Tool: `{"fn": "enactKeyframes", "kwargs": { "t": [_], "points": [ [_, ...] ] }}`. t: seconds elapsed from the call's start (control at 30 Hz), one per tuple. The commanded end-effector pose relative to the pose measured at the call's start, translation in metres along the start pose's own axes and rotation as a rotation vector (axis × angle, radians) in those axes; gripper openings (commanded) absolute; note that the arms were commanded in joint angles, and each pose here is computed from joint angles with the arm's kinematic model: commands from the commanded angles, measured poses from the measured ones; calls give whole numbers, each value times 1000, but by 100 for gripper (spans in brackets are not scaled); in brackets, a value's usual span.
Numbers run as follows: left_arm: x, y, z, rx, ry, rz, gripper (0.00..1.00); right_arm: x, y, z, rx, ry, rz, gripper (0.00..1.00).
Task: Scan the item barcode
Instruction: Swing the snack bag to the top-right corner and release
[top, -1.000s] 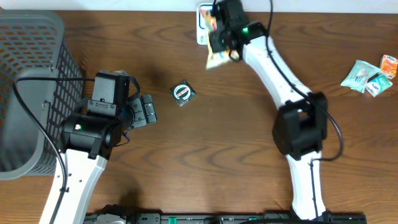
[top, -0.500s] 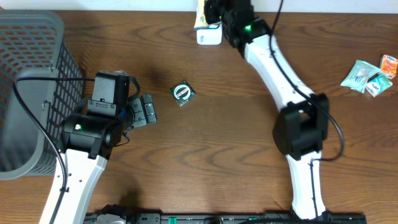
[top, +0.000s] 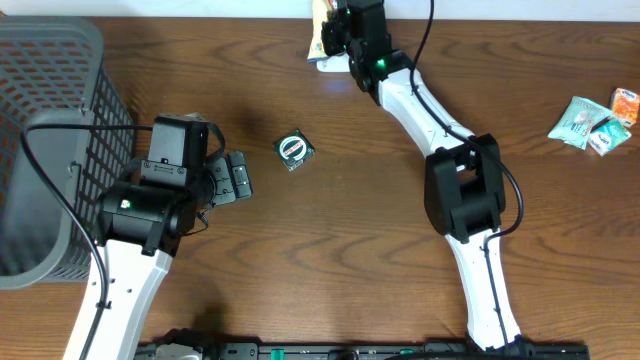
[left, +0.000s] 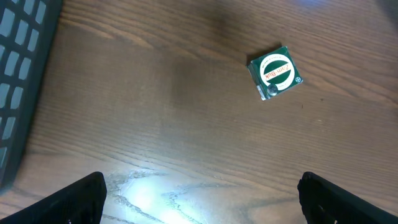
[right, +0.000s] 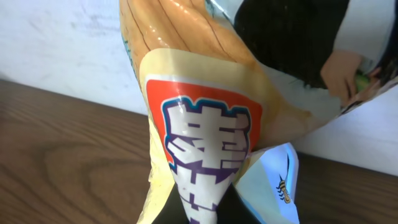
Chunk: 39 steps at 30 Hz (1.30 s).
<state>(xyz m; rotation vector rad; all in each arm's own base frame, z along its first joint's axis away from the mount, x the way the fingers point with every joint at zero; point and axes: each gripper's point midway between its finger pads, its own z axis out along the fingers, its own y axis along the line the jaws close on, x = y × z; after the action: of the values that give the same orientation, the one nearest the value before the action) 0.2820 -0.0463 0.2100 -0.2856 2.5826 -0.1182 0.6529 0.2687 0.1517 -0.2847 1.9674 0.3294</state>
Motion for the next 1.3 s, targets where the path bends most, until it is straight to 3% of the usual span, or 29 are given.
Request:
{"fn": "enactKeyframes", "kwargs": {
  "t": [0.0,0.6,0.9,1.03,1.27],
  "points": [
    [-3,-1,-2,4,-6,-11,98,-59,-10,-26,10,-114,19,1],
    [-3,-1,-2,4,-6,-11,98,-97,-39,-44,41,-216,74,1],
    [-3,-1,-2,4,-7,-11,98,-148,-129,-121,214,-214,128,1],
    [-3,-1,-2,4,-6,-11,98,-128,-202,-163,448,-97,174,1],
    [-3,-1,-2,4,-6,-11,98,-38,-328,-237,793,261,181,1]
  ]
}}
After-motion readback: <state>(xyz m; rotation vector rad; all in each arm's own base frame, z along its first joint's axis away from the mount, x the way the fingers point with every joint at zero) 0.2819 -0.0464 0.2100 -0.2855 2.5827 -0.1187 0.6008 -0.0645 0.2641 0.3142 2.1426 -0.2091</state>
